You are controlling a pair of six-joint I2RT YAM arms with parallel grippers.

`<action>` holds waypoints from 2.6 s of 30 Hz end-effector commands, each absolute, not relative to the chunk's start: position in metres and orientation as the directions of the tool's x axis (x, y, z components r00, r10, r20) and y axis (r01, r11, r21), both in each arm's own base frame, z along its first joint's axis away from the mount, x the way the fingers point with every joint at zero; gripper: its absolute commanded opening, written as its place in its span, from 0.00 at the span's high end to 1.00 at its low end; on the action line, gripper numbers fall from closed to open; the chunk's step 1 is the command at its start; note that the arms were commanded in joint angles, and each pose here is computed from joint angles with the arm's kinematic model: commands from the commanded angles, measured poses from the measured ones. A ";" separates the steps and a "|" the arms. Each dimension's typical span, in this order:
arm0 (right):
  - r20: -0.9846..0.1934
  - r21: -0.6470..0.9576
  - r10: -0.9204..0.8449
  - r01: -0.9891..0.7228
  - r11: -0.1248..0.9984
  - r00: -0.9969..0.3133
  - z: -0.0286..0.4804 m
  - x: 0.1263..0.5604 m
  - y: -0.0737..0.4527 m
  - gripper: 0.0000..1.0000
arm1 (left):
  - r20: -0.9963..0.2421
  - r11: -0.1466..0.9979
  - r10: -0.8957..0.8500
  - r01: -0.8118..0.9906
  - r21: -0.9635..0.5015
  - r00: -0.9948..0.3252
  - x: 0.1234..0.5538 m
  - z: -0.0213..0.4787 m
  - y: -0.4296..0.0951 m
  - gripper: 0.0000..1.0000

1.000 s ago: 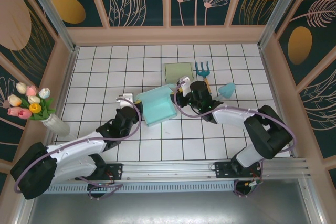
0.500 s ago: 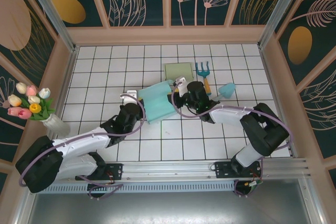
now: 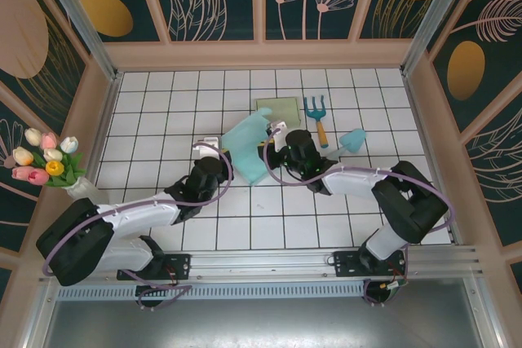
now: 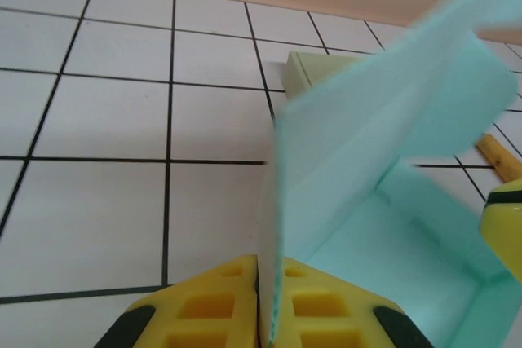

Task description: Fold the paper box

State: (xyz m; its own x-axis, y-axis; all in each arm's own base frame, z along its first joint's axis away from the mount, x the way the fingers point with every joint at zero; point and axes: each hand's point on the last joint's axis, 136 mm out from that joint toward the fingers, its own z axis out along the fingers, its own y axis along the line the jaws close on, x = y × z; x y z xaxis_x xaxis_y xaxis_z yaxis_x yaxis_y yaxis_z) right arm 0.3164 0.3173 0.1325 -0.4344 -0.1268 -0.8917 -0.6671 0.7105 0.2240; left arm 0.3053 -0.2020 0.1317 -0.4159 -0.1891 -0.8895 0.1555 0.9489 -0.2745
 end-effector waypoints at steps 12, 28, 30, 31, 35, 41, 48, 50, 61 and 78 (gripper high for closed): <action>-0.937 0.215 0.078 -0.385 0.898 -0.341 0.196 0.330 0.226 0.66 | -0.956 0.929 0.014 0.357 -0.096 -0.293 0.293 0.159 -0.210 1.00; -0.862 0.359 0.227 -0.230 0.904 -0.452 0.187 0.385 0.169 0.60 | -0.921 0.750 0.386 0.601 0.278 -0.056 0.285 0.169 -0.246 1.00; -0.841 0.402 0.251 -0.244 0.882 -0.479 0.174 0.380 0.174 0.60 | -0.916 0.743 0.397 0.603 0.290 -0.049 0.286 0.170 -0.248 1.00; -0.834 0.414 0.256 -0.248 0.876 -0.489 0.169 0.377 0.176 0.60 | -0.914 0.739 0.403 0.605 0.298 -0.042 0.286 0.170 -0.249 1.00; -0.818 0.390 0.230 -0.214 0.896 -0.528 0.139 0.375 0.171 0.60 | -0.907 0.708 0.422 0.627 0.324 -0.007 0.284 0.171 -0.254 1.00; -0.781 0.412 0.209 -0.233 0.881 -0.588 0.127 0.369 0.184 0.60 | -0.903 0.678 0.430 0.651 0.341 0.025 0.284 0.170 -0.262 1.00; -0.776 0.401 0.163 -0.276 0.873 -0.610 0.121 0.354 0.194 0.60 | -0.916 0.697 0.399 0.637 0.328 0.036 0.289 0.183 -0.266 1.00; -0.771 0.419 0.148 -0.318 0.851 -0.620 0.123 0.349 0.203 0.60 | -0.919 0.698 0.393 0.638 0.324 0.036 0.290 0.184 -0.267 1.00; -0.757 0.486 0.128 -0.420 0.766 -0.641 0.127 0.312 0.244 0.60 | -0.957 0.812 0.289 0.540 0.222 -0.040 0.311 0.171 -0.261 0.98; -0.759 0.475 0.184 -0.338 0.812 -0.625 0.116 0.302 0.233 0.60 | -0.979 0.839 0.139 0.542 0.037 -0.149 0.285 0.133 -0.239 0.98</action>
